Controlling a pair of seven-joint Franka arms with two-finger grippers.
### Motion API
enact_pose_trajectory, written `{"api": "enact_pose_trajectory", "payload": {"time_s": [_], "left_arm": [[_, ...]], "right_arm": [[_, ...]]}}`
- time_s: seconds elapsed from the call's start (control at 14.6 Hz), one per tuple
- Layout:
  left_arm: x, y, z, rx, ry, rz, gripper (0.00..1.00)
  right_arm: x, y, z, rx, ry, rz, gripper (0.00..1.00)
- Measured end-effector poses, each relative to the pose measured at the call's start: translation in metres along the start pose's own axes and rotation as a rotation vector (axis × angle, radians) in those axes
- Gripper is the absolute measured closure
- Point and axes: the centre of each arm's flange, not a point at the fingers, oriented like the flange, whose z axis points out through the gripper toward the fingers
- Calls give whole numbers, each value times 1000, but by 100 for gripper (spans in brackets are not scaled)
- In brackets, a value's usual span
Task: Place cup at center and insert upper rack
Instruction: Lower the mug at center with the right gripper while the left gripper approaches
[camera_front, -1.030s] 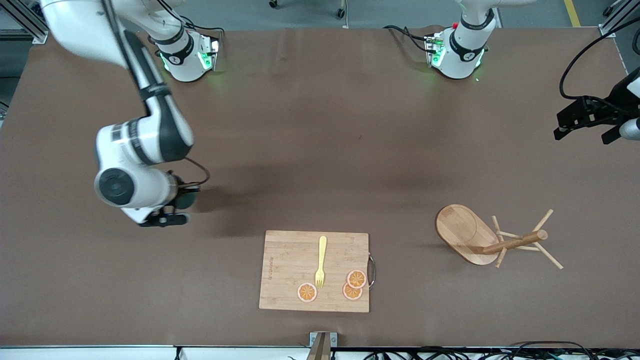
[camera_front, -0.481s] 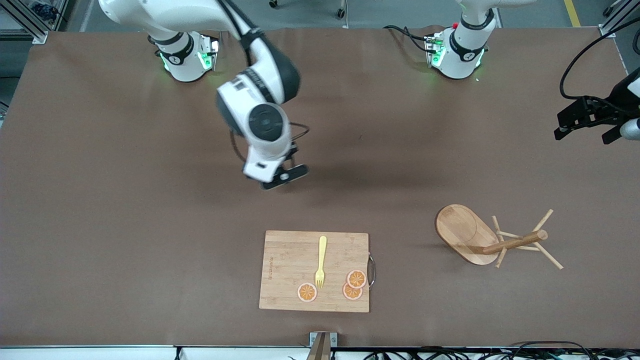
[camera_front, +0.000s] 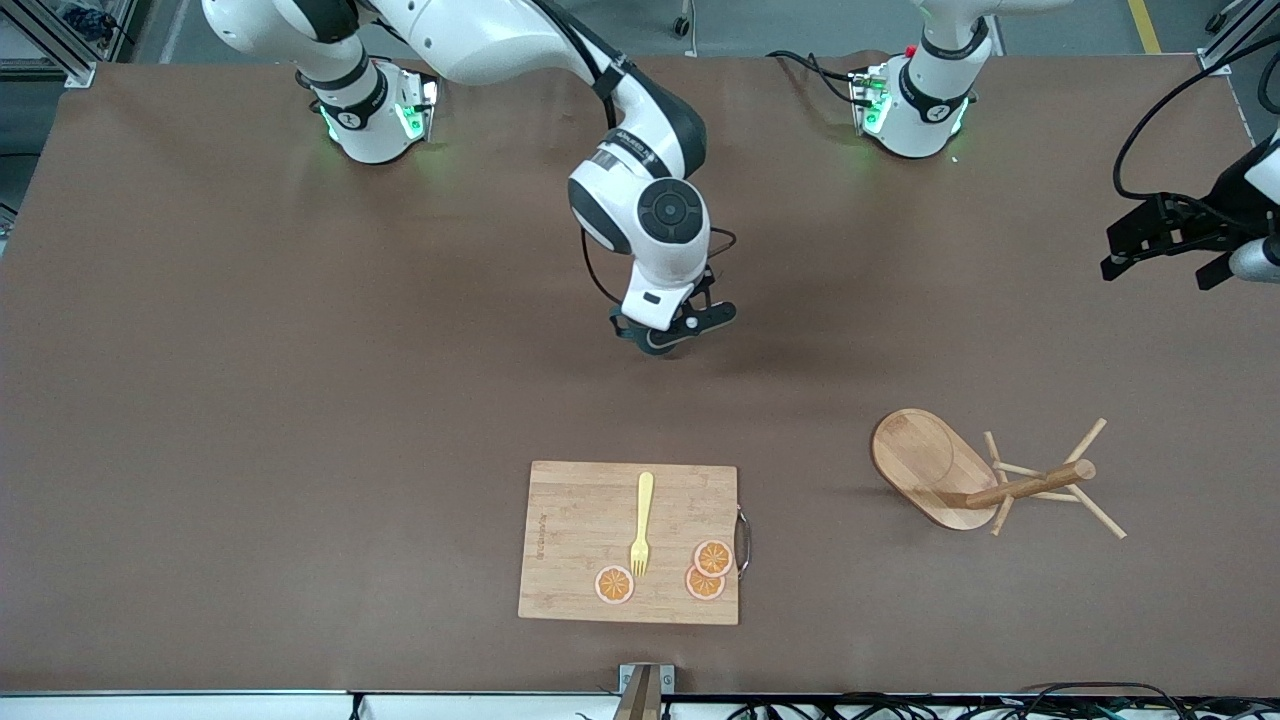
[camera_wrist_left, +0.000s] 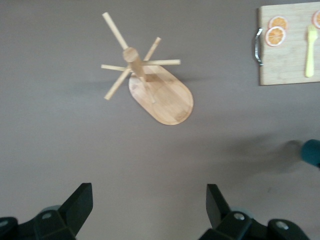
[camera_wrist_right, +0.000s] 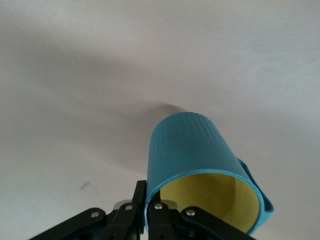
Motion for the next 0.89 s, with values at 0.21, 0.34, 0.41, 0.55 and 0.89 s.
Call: {"api": "enact_pose_trajectory", "payload": {"time_s": [0.21, 0.34, 0.41, 0.55, 0.89], "left_arm": [[1, 33, 0, -61, 2, 9, 0], [-2, 72, -1, -72, -9, -25, 0], [-7, 90, -3, -72, -20, -42, 0], [-16, 120, -7, -71, -34, -56, 0], [-39, 158, -26, -62, -41, -65, 0]], "right_arm": [[2, -19, 14, 5, 5, 77, 95], [6, -25, 22, 8, 10, 94, 95], [7, -27, 25, 8, 10, 92, 95], [2, -36, 32, 4, 6, 80, 95], [-8, -52, 37, -2, 6, 76, 86]]}}
